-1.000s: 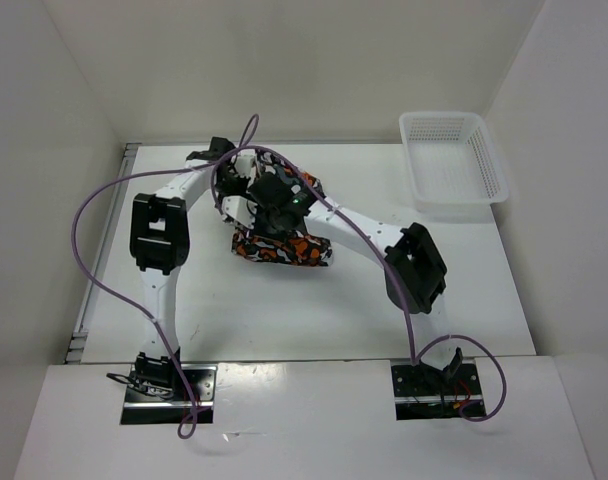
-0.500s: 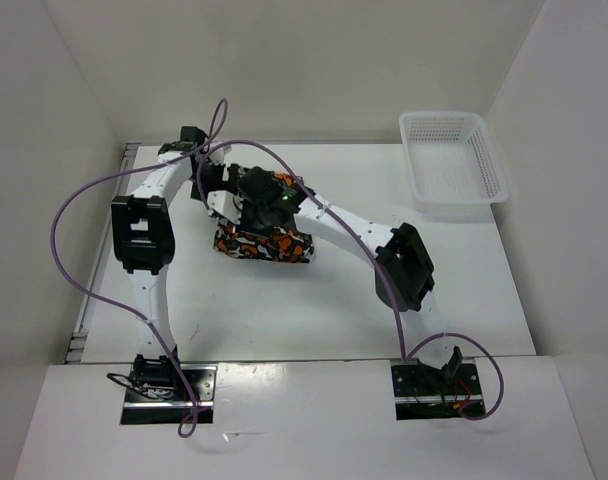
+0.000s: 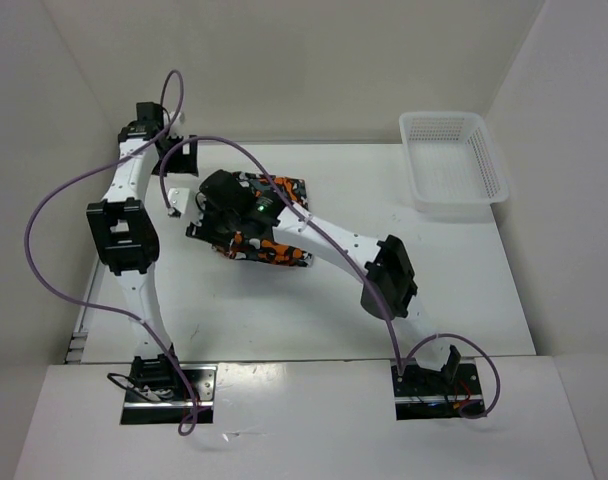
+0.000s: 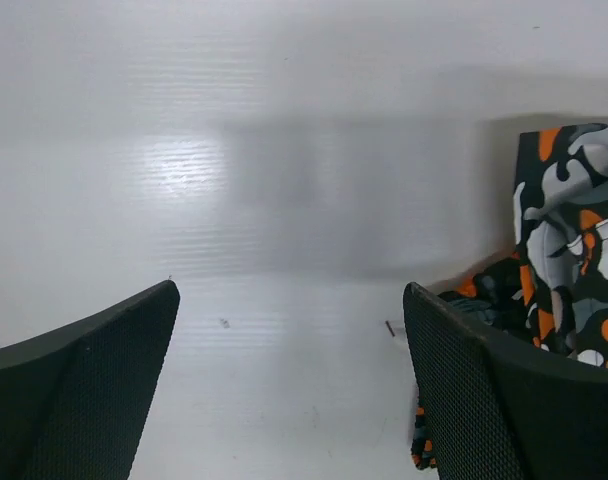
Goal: Fold and stack the shorts
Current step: Fold the shorts
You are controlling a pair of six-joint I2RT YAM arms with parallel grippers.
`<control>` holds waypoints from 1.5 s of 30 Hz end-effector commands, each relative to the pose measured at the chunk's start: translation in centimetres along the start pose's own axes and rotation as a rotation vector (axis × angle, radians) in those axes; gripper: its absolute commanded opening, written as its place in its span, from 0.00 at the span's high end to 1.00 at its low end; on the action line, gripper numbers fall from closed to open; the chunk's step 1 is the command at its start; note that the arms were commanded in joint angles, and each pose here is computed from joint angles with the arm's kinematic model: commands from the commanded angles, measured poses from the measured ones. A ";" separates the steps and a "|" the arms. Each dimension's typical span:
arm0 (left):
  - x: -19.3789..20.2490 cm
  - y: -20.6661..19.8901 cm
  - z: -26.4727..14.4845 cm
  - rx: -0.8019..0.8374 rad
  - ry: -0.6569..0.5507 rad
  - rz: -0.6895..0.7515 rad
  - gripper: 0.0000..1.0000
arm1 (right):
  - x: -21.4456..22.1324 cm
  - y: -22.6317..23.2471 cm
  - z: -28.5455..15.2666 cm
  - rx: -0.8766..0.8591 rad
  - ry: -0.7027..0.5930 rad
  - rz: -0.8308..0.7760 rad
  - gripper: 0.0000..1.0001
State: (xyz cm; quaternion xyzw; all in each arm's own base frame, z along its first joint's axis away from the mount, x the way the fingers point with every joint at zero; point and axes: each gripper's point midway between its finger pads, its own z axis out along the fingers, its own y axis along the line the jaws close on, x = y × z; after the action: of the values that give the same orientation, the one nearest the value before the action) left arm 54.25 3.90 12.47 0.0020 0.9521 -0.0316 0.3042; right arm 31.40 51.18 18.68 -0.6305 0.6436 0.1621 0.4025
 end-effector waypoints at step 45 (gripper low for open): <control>16.9 -18.6 -12.2 0.304 0.207 0.338 0.01 | 23.0 0.3 -7.1 -0.059 0.303 0.447 0.84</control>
State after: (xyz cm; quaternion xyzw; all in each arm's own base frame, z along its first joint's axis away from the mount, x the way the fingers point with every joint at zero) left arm 32.93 -12.89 12.33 0.2022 0.9564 -0.0834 0.1933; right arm 32.77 30.75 4.45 -0.4882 0.8291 0.1506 0.2270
